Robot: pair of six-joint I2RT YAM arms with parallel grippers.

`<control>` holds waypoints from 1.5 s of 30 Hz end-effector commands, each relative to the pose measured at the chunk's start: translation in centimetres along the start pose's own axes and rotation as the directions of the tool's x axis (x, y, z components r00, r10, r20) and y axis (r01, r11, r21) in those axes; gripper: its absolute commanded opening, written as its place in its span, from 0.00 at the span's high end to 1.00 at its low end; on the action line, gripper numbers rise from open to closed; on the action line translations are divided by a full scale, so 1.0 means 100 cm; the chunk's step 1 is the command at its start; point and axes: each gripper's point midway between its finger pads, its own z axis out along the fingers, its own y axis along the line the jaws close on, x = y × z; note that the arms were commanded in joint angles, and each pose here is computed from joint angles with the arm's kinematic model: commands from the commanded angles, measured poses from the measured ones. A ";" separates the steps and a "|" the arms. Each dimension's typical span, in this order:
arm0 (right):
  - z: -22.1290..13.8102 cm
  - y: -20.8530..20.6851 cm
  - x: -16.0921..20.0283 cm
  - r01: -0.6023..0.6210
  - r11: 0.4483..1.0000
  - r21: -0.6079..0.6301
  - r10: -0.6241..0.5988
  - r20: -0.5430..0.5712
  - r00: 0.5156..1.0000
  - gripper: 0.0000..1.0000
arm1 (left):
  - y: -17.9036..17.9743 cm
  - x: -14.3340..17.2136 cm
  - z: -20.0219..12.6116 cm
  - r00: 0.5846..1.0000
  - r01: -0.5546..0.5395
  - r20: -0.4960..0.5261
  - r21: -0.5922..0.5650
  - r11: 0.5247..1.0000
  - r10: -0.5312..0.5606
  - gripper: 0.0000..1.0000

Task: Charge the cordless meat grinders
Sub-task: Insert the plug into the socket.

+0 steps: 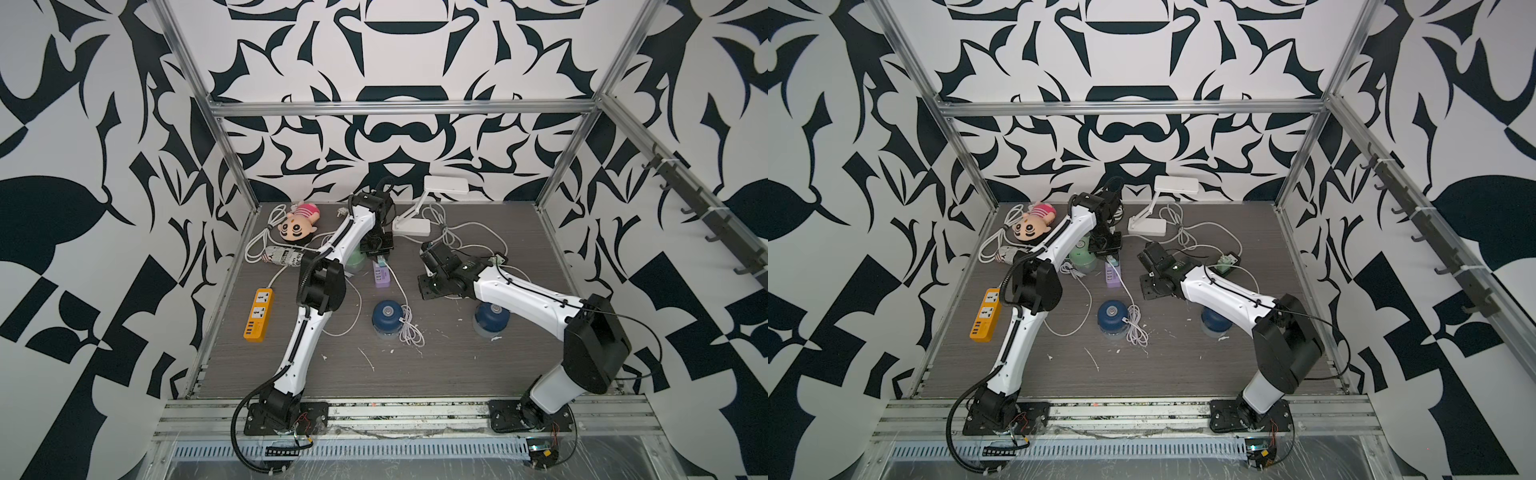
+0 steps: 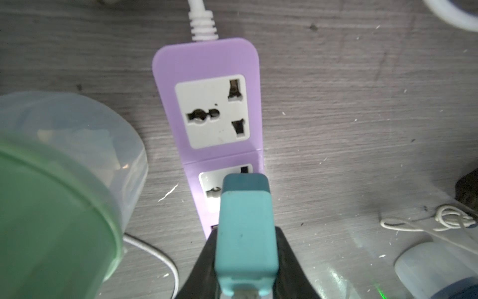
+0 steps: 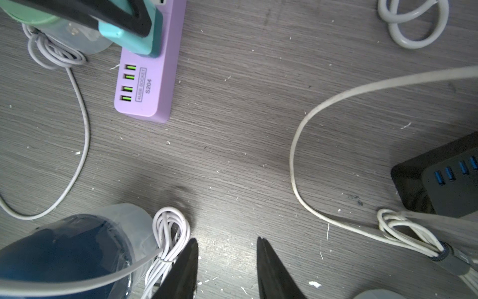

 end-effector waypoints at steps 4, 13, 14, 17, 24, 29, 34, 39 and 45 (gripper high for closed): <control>-0.018 0.004 -0.013 -0.019 1.000 -0.025 0.020 0.065 0.998 0.58 | 0.010 -0.023 0.044 0.999 0.003 0.047 -0.028 1.000 -0.001 0.51; -0.021 0.006 -0.014 -0.022 0.999 -0.032 0.024 0.074 0.997 0.58 | -0.004 -0.033 0.023 0.994 0.011 0.108 0.041 0.999 -0.015 0.32; -0.021 0.006 -0.014 -0.021 0.999 -0.033 0.023 0.074 0.997 0.58 | -0.006 -0.035 0.019 0.993 0.010 0.119 0.050 0.999 -0.016 0.32; -0.023 0.007 -0.016 -0.021 0.999 -0.035 0.024 0.081 0.996 0.56 | -0.011 -0.042 0.001 0.986 0.010 0.167 0.072 0.997 -0.022 0.31; -0.029 0.008 -0.021 -0.019 0.999 -0.040 0.023 0.102 0.994 0.49 | -0.005 -0.056 -0.041 0.959 0.022 0.280 0.063 0.998 -0.039 0.27; -0.037 0.013 -0.030 -0.014 0.998 -0.054 0.021 0.128 0.992 0.45 | 0.001 -0.063 -0.075 0.927 0.028 0.371 0.052 0.998 -0.045 0.26; -0.052 0.024 -0.048 0.000 0.997 -0.073 0.013 0.174 0.985 0.44 | 0.002 -0.065 -0.134 0.864 0.019 0.501 0.049 0.999 -0.041 0.25; -0.071 0.044 -0.077 0.029 0.994 -0.105 -0.004 0.228 0.974 0.38 | 0.008 -0.046 -0.216 0.761 -0.021 0.648 0.048 0.999 -0.015 0.24; -0.060 0.069 -0.103 0.071 0.994 -0.087 -0.052 0.199 0.979 0.29 | 0.038 0.018 -0.300 0.585 -0.056 0.810 0.089 0.994 -0.040 0.01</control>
